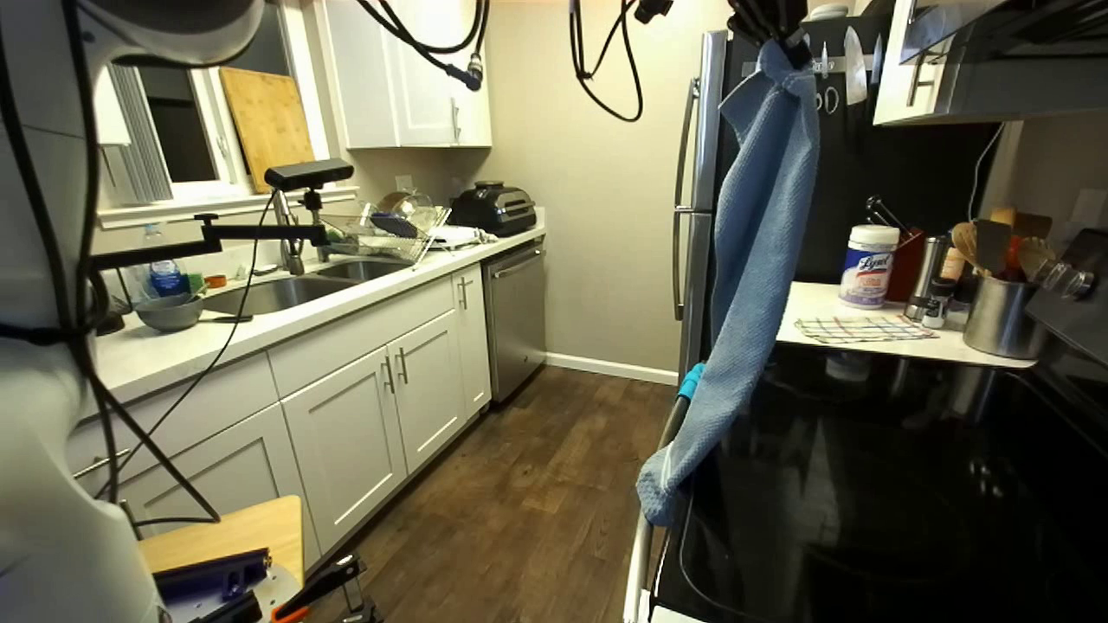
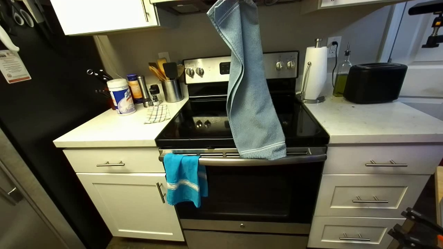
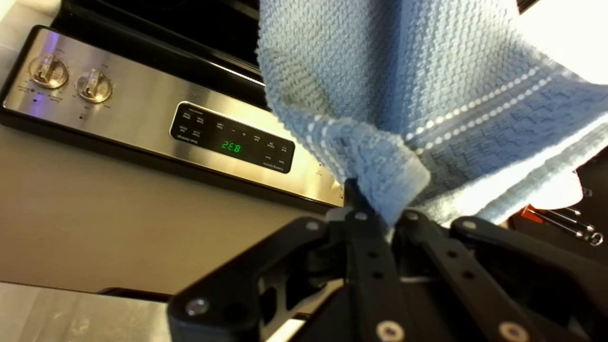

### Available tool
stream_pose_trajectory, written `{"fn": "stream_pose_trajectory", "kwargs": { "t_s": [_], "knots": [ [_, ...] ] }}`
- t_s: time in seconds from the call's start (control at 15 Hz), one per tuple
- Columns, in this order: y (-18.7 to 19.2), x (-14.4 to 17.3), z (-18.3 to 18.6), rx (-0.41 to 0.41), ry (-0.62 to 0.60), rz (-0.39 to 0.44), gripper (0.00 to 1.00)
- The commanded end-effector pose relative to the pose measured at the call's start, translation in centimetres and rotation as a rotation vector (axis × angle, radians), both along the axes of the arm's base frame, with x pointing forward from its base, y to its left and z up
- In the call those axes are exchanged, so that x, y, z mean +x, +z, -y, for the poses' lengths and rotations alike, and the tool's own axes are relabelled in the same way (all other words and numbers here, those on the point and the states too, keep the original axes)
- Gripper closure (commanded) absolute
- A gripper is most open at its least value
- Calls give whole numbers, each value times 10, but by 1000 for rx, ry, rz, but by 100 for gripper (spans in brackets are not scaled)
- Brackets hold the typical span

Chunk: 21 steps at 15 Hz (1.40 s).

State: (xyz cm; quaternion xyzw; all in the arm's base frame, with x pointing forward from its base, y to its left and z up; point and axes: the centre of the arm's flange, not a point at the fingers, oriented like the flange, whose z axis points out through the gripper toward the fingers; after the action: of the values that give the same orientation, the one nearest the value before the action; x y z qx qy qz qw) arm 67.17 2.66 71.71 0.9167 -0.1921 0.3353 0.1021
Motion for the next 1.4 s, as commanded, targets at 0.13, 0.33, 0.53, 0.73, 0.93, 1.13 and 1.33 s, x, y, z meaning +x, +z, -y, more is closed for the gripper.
{"fn": "stream_pose_trajectory", "kwargs": {
  "t_s": [0.13, 0.33, 0.53, 0.73, 0.93, 1.13, 1.33],
  "knots": [
    [31, 6, 4, 7, 2, 82, 98],
    [39, 5, 0, 1, 12, 103, 98],
    [29, 7, -6, -4, 43, 106, 98],
    [9, 12, -14, -17, 93, 109, 98],
    [-17, 15, -26, -27, 173, 109, 98],
    [-43, 17, -40, -46, 262, 111, 98],
    [-68, 20, -50, -57, 328, 113, 98]
  ]
}}
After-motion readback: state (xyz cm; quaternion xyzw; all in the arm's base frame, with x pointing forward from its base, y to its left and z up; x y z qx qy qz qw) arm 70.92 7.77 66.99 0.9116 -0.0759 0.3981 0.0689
